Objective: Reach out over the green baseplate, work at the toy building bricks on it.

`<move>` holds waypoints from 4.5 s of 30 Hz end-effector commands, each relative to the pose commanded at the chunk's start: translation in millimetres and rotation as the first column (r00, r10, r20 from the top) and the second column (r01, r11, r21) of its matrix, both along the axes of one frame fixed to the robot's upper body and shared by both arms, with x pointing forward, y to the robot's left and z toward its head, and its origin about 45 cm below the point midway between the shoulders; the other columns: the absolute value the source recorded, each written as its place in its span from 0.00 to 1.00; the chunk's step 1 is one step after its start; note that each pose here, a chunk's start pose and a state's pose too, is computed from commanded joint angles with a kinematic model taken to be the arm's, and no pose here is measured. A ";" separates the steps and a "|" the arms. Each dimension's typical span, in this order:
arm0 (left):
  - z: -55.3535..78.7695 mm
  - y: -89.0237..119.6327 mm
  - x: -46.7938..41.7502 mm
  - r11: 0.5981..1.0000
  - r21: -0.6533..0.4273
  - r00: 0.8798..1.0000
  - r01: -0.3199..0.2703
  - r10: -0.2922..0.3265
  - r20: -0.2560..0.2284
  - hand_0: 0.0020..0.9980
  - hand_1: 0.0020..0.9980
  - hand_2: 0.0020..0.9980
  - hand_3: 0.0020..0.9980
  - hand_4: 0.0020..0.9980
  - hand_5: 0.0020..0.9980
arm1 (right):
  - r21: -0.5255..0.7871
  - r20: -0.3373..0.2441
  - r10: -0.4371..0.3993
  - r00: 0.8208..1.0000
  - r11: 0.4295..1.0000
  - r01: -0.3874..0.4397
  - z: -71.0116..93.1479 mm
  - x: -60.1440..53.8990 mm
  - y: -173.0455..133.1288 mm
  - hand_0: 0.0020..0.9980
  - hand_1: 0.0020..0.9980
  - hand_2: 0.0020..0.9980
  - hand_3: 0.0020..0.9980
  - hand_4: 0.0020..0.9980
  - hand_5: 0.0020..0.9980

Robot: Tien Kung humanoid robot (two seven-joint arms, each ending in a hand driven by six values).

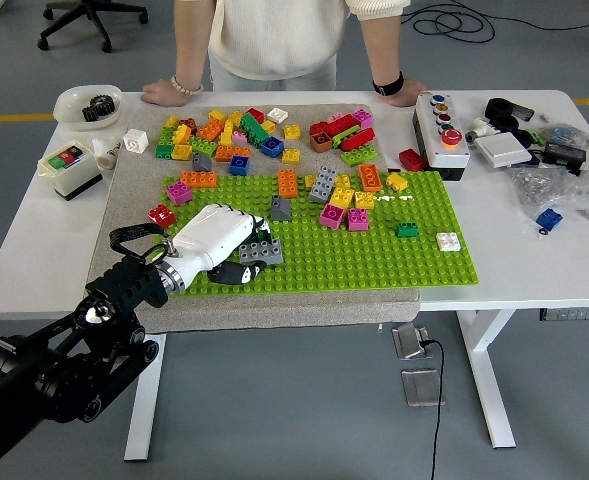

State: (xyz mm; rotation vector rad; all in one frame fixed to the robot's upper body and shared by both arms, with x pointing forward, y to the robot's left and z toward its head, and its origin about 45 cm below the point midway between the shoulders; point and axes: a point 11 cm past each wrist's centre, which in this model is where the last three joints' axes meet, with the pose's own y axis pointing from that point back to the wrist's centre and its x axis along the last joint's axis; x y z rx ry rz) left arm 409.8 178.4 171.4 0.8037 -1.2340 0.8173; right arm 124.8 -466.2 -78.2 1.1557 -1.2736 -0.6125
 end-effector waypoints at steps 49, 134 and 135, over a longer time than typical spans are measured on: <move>-4.1 12.7 3.0 1.000 0.018 1.000 0.010 -0.010 0.025 0.75 0.59 0.57 0.57 0.76 0.18 | 0.006 -0.007 0.008 1.000 1.000 -0.008 -1.8 -1.5 3.2 0.74 0.64 0.68 0.63 0.81 0.51; 8.0 24.7 14.1 0.999 0.032 0.997 0.024 -0.026 0.067 0.77 0.60 0.57 0.57 0.84 0.21 | 0.012 -0.009 0.009 1.000 1.000 -0.009 -2.9 -1.7 5.7 0.74 0.64 0.68 0.63 0.81 0.52; 7.7 25.0 14.4 0.999 0.033 0.998 0.023 -0.025 0.066 0.77 0.60 0.57 0.57 0.84 0.21 | 0.012 -0.009 0.009 1.000 1.000 -0.009 -2.8 -1.6 5.6 0.74 0.64 0.68 0.63 0.81 0.52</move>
